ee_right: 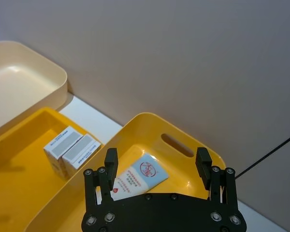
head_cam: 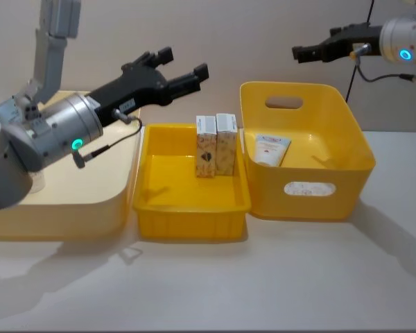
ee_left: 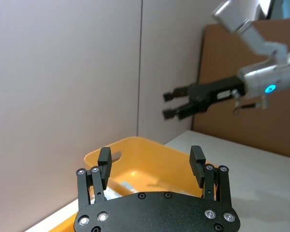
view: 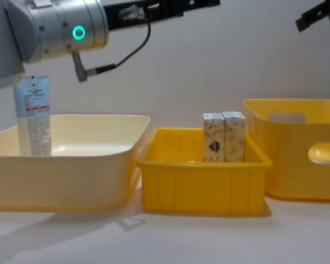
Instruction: Bimanual collaborative sorting of washing and personal care products
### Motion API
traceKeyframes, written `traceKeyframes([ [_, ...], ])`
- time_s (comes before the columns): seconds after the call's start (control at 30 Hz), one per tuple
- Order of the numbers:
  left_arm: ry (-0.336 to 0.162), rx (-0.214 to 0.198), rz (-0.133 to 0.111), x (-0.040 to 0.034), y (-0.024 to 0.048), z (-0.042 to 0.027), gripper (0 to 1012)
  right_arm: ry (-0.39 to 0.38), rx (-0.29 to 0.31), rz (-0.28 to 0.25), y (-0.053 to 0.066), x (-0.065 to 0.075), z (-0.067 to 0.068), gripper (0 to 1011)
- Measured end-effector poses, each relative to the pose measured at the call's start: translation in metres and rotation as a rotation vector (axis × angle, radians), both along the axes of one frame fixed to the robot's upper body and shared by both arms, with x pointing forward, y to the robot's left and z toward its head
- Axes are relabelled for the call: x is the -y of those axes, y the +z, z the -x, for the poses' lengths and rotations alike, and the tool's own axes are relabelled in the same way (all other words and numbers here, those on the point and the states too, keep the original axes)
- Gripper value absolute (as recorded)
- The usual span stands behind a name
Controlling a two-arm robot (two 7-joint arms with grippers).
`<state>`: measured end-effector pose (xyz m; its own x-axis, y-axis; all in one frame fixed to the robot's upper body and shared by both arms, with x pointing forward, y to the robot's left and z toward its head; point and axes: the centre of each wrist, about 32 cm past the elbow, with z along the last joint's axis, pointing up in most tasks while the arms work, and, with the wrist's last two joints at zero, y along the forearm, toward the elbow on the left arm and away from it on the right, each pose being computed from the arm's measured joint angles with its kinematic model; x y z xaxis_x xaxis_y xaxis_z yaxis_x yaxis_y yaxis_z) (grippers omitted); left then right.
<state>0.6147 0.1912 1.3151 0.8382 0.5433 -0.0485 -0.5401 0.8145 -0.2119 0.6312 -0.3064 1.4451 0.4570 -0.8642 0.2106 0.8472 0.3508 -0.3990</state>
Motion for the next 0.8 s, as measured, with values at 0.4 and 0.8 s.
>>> traceKeyframes([
  [0.4,0.137,0.001,-0.076,-0.0026,-0.0294,0.0227,1003,-0.015,0.098,-0.015,0.002,0.008,0.013,1001],
  [0.8,0.293,0.016,-0.163,-0.005,-0.061,0.0533,1003,0.002,0.125,-0.021,-0.031,-0.002,0.02,1001],
])
